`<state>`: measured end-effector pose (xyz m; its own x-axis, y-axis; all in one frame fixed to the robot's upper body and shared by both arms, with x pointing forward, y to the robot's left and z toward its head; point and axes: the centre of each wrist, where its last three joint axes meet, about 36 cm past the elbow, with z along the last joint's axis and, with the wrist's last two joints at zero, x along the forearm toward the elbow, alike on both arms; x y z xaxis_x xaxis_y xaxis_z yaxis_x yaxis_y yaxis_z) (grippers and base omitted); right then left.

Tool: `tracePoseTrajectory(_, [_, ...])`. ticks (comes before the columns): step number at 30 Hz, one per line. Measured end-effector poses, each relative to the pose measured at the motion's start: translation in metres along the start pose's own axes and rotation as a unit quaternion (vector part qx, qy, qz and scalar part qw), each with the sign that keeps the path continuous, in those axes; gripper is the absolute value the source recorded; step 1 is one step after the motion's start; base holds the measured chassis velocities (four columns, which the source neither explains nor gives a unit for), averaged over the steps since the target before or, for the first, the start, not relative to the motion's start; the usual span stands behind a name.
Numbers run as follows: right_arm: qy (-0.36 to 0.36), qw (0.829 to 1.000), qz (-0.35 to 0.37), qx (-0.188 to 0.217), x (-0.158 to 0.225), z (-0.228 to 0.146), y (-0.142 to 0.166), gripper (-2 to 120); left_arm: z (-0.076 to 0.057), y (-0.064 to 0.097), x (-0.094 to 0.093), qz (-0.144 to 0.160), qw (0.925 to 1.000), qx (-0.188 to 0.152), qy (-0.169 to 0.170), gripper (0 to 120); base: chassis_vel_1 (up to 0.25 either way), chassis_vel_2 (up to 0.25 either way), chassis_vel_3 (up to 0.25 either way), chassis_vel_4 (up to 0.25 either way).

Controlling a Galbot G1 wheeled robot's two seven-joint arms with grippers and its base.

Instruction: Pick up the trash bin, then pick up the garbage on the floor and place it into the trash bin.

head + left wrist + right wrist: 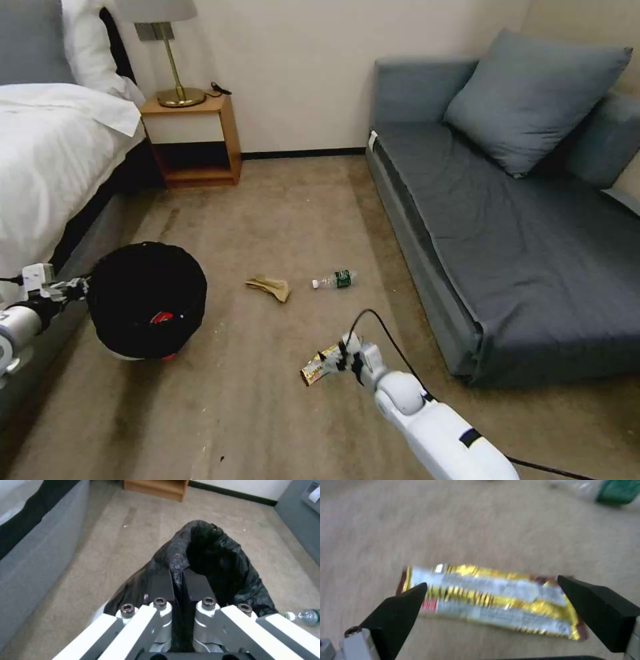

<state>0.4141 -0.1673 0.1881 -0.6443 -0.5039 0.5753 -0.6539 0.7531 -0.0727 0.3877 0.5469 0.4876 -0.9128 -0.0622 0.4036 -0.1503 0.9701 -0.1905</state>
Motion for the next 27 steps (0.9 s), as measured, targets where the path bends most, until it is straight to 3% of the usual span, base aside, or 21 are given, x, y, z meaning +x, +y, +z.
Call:
tracePoseTrajectory(6, [-0.008,0.996,-0.026,0.084,-0.012,0.029,-0.006,100,0.001,-0.003,-0.001,0.003,1.0,-0.002,0.002,4,0.0,0.0,0.0,0.0])
tracePoseTrajectory(12, [-0.013,0.994,-0.014,0.108,-0.023,0.032,-0.01,95,0.001,-0.004,-0.001,0.004,1.0,-0.003,0.002,4,0.0,0.0,0.0,0.0])
tracePoseTrajectory(16, [-0.002,0.991,-0.03,0.133,-0.027,0.038,-0.014,76,0.001,-0.005,0.001,0.003,1.0,-0.005,0.002,4,0.0,0.0,0.0,0.0])
tracePoseTrajectory(27, [-0.007,0.991,-0.03,0.133,-0.04,0.029,-0.015,39,-0.001,-0.005,0.001,0.003,1.0,-0.007,0.001,4,0.0,0.0,0.0,0.0])
